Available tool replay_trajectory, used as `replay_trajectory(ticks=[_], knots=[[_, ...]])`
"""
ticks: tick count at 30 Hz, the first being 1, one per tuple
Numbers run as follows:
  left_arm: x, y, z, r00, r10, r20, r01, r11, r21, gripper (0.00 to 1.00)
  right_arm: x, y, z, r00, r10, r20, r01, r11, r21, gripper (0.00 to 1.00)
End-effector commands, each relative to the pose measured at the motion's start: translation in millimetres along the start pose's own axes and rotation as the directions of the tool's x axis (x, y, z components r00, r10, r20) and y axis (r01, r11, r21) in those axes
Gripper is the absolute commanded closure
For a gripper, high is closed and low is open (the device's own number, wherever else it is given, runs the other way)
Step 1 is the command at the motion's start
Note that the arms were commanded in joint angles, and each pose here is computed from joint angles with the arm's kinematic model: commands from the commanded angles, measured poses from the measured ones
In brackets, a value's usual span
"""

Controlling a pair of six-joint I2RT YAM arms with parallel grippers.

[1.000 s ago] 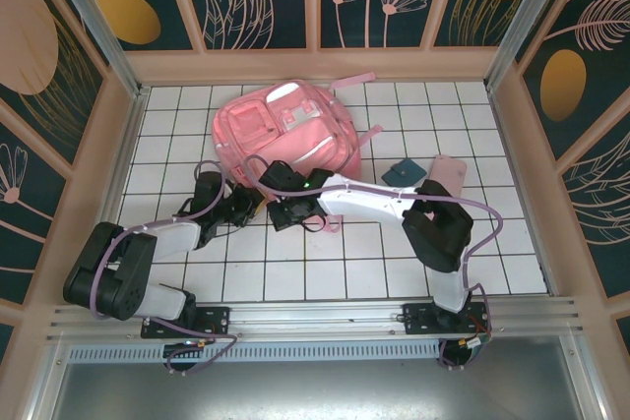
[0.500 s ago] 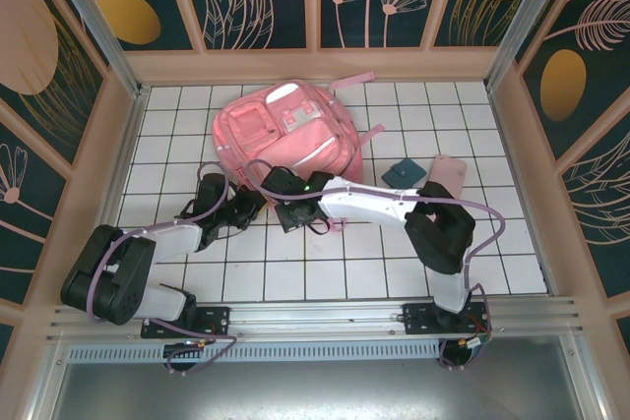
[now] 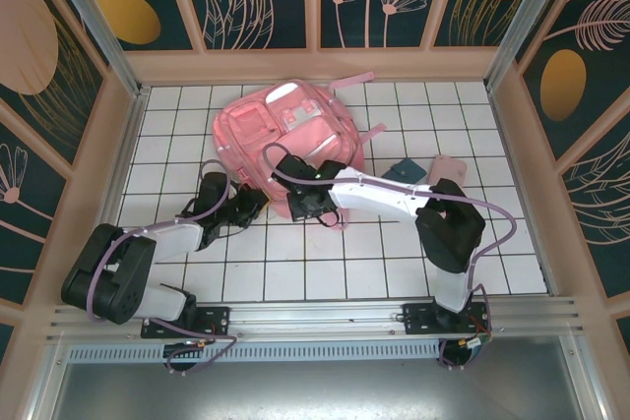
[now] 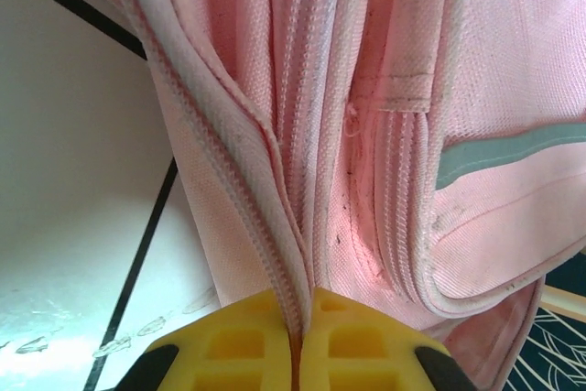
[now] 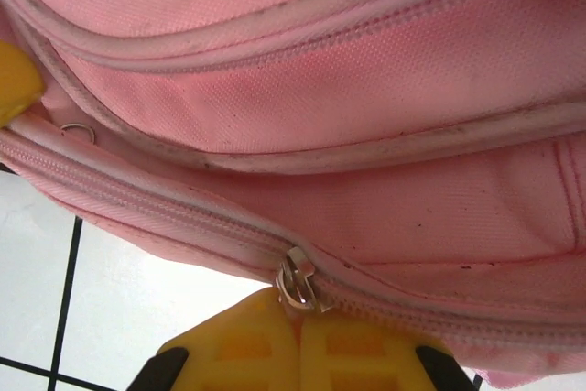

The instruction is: Pack the student bag

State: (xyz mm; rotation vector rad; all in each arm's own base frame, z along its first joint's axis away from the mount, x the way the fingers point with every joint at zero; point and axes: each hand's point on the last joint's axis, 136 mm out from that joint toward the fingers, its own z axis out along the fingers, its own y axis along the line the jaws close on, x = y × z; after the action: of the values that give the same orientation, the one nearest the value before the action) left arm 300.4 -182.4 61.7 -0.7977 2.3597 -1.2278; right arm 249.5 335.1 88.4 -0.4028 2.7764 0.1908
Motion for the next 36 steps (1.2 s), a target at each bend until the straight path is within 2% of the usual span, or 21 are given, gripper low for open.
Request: replay_trajectory(ticks=[1,3,6,9,12,16,20,25,28,31,36], knots=[[-29.5,33.1,-4.7,0.99,0.002,0.141,0.017,0.99,-0.137,1.0,0.1,-54.6,-31.2,0.998,0.068,0.003,-0.068,0.989,0.131,0.79],[-30.0,30.5,-3.8,0.99,0.006,0.138,0.012,0.991,-0.132,1.0,-8.9,-32.8,-44.0,0.997,0.062,0.039,-0.061,0.998,-0.005,0.68],[-30.2,25.3,-2.7,0.991,0.017,0.129,-0.001,0.993,-0.121,1.0,-26.2,-29.0,-63.3,0.987,0.119,0.108,-0.107,0.988,-0.112,0.53],[-29.9,20.2,-1.8,0.993,0.024,0.119,-0.011,0.994,-0.106,1.0,-39.5,-50.0,-65.4,0.955,0.264,0.134,-0.242,0.957,-0.162,0.46],[-28.5,16.0,-0.8,0.994,0.028,0.106,-0.018,0.995,-0.094,1.0,-43.8,-66.2,-53.1,0.911,0.398,0.104,-0.372,0.905,-0.207,0.42],[-28.7,13.3,-3.0,0.994,0.03,0.108,-0.021,0.996,-0.088,1.0,-55.2,-90.3,-39.6,0.839,0.534,0.106,-0.507,0.837,-0.207,0.4],[-27.9,14.0,-5.4,0.993,0.038,0.109,-0.027,0.995,-0.096,1.0,-66.4,-103.9,-24.7,0.799,0.596,0.085,-0.569,0.793,-0.219,0.44],[-27.3,14.2,-7.7,0.993,0.049,0.106,-0.037,0.994,-0.105,1.0,-86.4,-97.7,-6.8,0.835,0.543,0.089,-0.51,0.825,-0.244,0.48],[-25.2,12.4,-7.1,0.994,0.058,0.091,-0.049,0.994,-0.101,1.0,-96.5,-86.2,6.6,0.866,0.496,0.069,-0.459,0.841,-0.285,0.63],[-23.8,11.5,-6.8,0.994,0.069,0.08,-0.061,0.993,-0.101,1.0,-109.2,-62.5,6.4,0.899,0.432,0.067,-0.374,0.84,-0.393,0.76],[-20.8,9.7,-6.3,0.995,0.084,0.057,-0.078,0.992,-0.096,1.0,-125.6,-21.9,-20.8,0.926,0.364,0.1,-0.229,0.752,-0.618,0.88]])
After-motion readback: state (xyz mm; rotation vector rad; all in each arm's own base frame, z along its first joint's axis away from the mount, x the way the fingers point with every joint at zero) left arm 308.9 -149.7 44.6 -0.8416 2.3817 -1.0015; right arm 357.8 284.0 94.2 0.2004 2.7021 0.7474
